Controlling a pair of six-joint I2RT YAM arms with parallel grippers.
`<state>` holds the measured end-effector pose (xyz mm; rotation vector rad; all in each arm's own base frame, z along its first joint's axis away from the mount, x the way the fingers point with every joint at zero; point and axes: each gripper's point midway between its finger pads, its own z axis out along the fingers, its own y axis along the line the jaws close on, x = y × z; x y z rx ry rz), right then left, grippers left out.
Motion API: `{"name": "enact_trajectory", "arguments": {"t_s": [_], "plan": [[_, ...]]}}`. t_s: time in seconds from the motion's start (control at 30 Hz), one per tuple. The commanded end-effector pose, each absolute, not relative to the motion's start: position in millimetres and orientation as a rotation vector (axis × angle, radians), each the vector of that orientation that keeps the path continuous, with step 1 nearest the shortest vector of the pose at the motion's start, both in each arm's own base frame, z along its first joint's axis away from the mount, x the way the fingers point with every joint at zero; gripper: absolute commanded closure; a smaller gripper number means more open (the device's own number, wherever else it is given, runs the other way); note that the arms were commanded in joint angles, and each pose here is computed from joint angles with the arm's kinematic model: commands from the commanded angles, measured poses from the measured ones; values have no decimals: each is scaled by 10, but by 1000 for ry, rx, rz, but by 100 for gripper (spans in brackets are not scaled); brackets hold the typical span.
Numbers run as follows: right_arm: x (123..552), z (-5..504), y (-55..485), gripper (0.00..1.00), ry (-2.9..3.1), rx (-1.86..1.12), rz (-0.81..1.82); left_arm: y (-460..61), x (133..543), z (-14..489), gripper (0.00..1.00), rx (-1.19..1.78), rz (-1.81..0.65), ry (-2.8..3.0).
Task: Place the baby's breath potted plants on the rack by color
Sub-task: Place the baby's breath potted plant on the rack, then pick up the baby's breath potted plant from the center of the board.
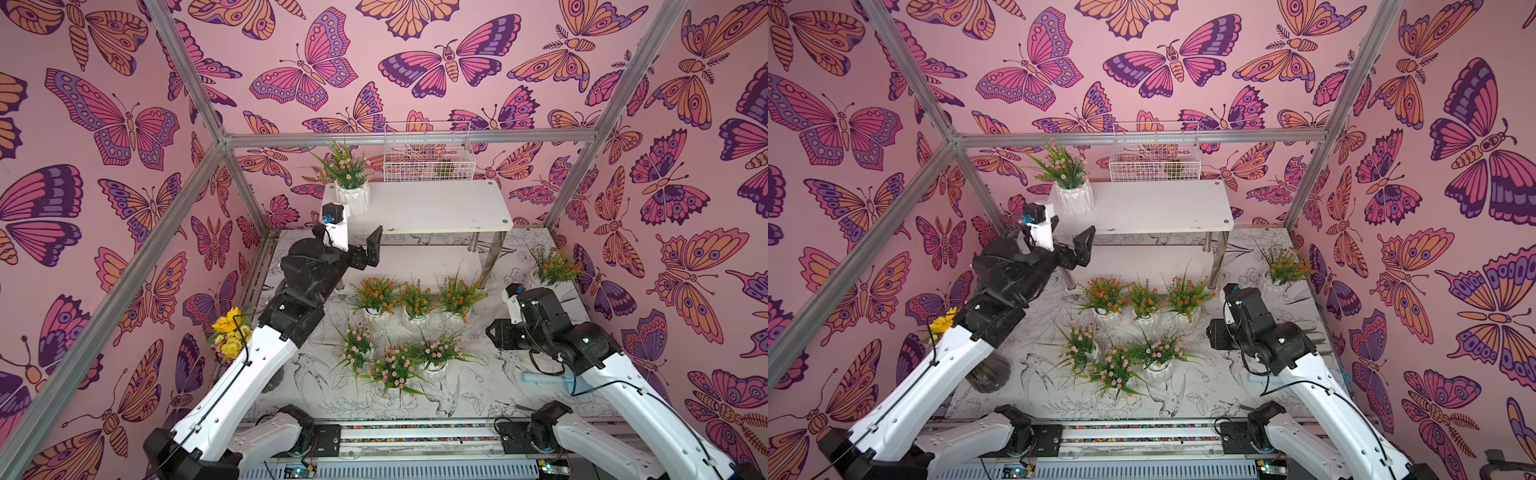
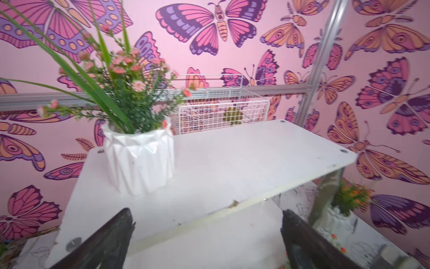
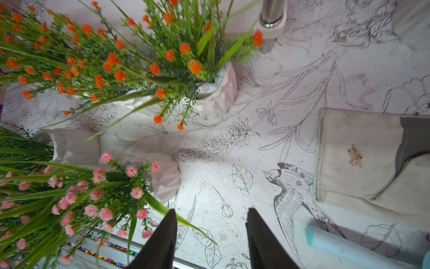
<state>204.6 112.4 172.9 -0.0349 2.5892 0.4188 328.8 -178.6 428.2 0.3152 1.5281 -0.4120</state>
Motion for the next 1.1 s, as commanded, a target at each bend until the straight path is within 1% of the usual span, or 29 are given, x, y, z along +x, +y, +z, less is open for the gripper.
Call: {"name": "enact_trajectory", "arguments": {"t_s": [0.0,0.17,0.37,0.57,0.8,1.07], "plan": [[1968,1584,1166,52,2610,9,442,-1952,3079,4070,0,381,-476,1545],[1830,1325,1306,55,2633,18,473,-2264,2733,3720,0,522,-533,1566],[1700,1109,1523,58,2583,8,482,-2431,2531,3268,1,578,-575,1643],[1639,1064,1805,59,2534,-59,497,-2534,2390,3011,2,620,-595,1684],[1676,1058,2037,63,2518,-86,553,-2474,2325,2839,1,600,-589,1714],[1711,1027,2147,67,2516,-109,560,-2338,2286,2867,0,569,-563,1698]]}}
